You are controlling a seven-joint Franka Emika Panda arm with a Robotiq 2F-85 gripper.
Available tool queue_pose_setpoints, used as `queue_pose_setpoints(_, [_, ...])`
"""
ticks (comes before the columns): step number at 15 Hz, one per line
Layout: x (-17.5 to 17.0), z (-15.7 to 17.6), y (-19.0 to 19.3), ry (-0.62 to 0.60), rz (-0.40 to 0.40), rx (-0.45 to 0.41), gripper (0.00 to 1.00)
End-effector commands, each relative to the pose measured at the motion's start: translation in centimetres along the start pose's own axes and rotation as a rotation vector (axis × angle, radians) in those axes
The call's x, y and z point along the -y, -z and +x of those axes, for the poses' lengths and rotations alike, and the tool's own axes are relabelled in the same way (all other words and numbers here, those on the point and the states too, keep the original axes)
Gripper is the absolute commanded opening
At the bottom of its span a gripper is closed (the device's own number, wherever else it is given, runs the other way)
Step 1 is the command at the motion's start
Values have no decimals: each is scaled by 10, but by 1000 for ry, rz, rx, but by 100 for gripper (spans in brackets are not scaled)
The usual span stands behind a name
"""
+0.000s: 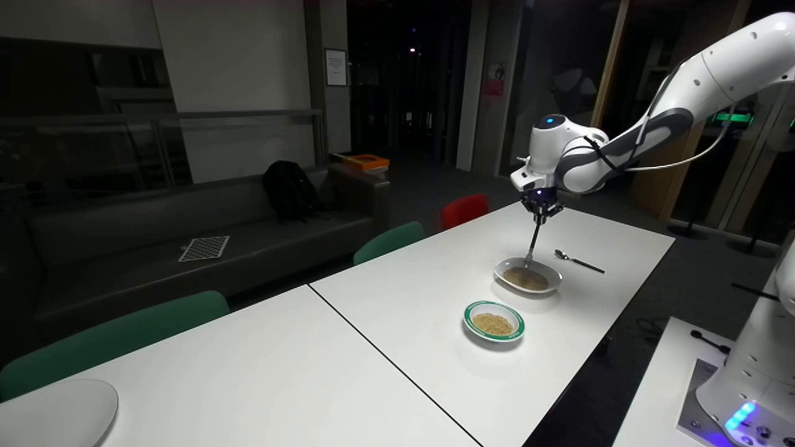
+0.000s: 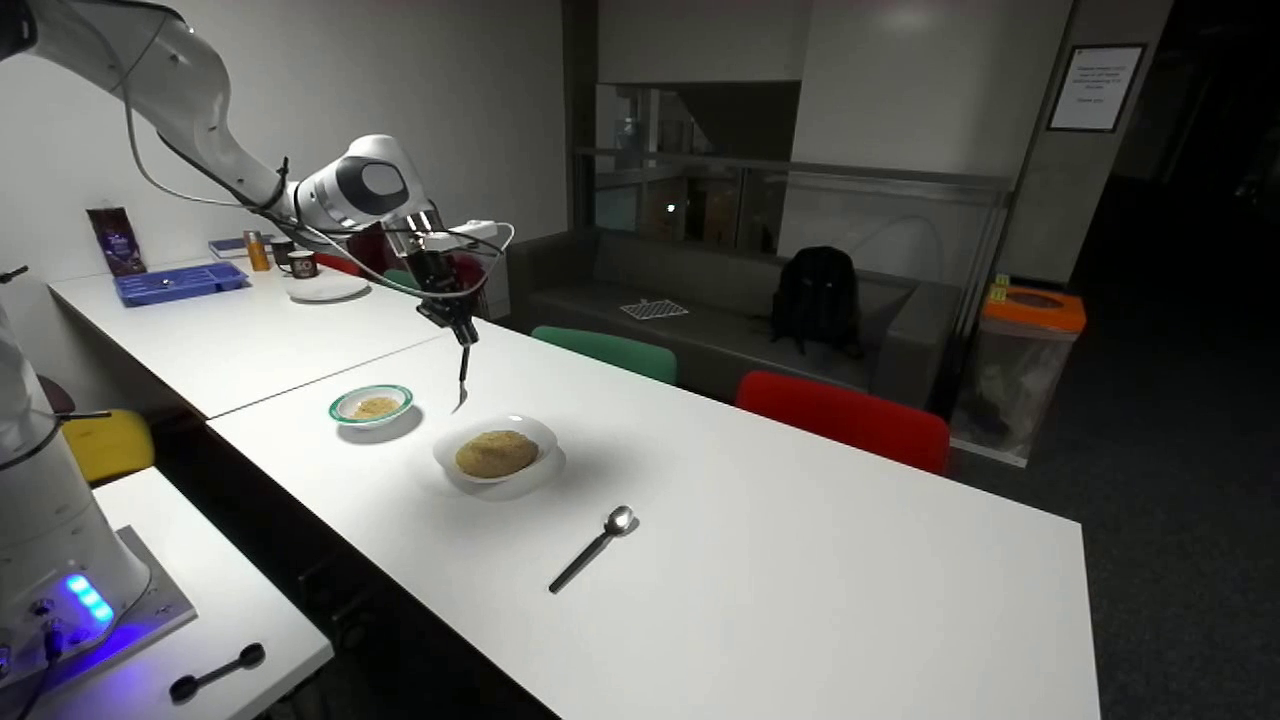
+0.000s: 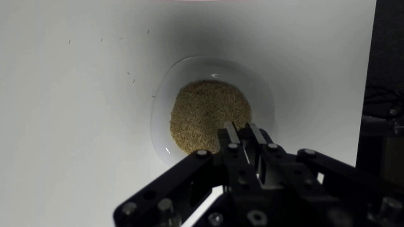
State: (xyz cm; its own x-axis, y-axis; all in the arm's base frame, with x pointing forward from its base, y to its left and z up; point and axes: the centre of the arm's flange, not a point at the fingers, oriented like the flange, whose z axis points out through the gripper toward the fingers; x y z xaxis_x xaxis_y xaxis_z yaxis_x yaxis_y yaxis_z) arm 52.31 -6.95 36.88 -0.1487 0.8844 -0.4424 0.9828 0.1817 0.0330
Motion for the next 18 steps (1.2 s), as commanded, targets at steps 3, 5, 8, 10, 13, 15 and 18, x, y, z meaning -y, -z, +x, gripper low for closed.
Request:
queue_pose_setpoints(3, [17, -17, -9, -104, 9, 107, 3])
queue_pose_setpoints(5, [9, -15, -11, -89, 12, 77, 3])
queue_pose_setpoints(8, [9, -14, -15, -89, 20, 74, 11])
queue_pose_setpoints(10, [9, -12, -16, -86, 21, 73, 11])
queue_pose_setpoints(13, [9, -12, -16, -85, 21, 73, 11])
queue_pose_setpoints(15, [9, -13, -16, -89, 17, 75, 3])
queue_pose_setpoints(18, [10, -13, -16, -86, 1, 99, 3])
